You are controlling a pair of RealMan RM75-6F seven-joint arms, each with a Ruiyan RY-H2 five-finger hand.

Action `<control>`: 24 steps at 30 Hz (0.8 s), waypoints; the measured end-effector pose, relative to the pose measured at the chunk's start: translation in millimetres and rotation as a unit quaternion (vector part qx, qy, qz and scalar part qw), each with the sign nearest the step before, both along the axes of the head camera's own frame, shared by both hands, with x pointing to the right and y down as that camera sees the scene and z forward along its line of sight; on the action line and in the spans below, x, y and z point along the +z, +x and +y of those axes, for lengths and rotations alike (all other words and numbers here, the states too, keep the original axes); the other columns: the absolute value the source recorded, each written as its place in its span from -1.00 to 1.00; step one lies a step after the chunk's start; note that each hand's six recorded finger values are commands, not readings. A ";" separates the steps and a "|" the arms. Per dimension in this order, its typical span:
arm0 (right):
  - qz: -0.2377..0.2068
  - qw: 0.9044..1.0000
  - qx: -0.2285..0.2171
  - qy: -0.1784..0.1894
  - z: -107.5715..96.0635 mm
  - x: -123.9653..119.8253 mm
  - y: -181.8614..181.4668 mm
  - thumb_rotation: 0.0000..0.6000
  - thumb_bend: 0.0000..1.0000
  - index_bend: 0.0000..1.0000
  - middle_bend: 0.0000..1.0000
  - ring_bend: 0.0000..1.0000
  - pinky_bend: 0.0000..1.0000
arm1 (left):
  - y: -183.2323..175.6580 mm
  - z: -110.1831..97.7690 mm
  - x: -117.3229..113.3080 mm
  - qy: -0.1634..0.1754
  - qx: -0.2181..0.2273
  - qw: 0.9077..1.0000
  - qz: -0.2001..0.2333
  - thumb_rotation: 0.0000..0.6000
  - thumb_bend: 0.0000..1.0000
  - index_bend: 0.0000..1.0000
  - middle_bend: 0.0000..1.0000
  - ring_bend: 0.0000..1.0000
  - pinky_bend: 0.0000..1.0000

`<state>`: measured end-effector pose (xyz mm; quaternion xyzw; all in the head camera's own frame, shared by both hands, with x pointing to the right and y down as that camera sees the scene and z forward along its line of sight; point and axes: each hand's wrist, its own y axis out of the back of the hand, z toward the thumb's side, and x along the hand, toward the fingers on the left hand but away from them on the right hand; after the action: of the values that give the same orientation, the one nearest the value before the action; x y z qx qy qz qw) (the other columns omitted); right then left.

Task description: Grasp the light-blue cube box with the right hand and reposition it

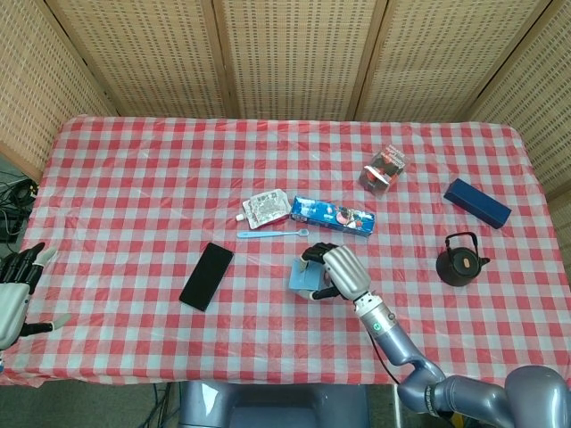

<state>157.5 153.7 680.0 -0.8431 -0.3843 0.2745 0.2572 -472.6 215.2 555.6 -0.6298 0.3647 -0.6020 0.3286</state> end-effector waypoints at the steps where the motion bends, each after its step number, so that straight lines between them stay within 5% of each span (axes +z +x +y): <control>1: 0.005 1.000 -0.004 -0.003 1.1 1.7 1.9 1.00 -0.20 -0.14 -0.36 -0.61 -0.52 | 0.1 0.1 0.0 0.000 0.000 1.000 0.000 1.00 -1.00 -1.00 -1.00 -1.00 -1.00; 3: 0.018 1.000 -0.010 -0.008 2.0 3.7 9.0 1.00 -0.30 -0.32 -0.60 -0.89 -0.82 | 0.9 0.2 -0.3 0.000 0.001 1.000 0.001 1.00 -1.00 -1.00 -1.00 -1.00 -1.00; 6: 0.024 1.000 -0.008 -0.003 1.2 0.8 17.9 1.00 -0.38 -0.48 -0.80 -1.00 -0.97 | 1.7 0.7 -0.7 0.000 0.002 1.000 0.001 1.00 -1.00 -1.00 -1.00 -1.00 -1.00; 17: 0.042 0.999 -0.008 0.019 -4.9 -28.3 55.5 1.00 -0.57 -0.83 -1.00 -1.00 -1.00 | 4.8 3.0 -3.6 0.004 0.008 1.000 0.005 1.00 -1.00 -1.00 -1.00 -1.00 -1.00; 24: 0.131 0.985 -0.087 0.069 -9.2 -37.8 47.4 1.00 -0.66 -0.90 -1.00 -1.00 -1.00 | 7.7 4.0 -4.1 0.006 0.012 1.000 0.004 1.00 -1.00 -1.00 -1.00 -1.00 -1.00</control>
<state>204.9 144.5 642.3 -0.8105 -0.2902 0.3318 0.3856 -464.9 219.2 551.5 -0.6348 0.3619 -0.5932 0.3380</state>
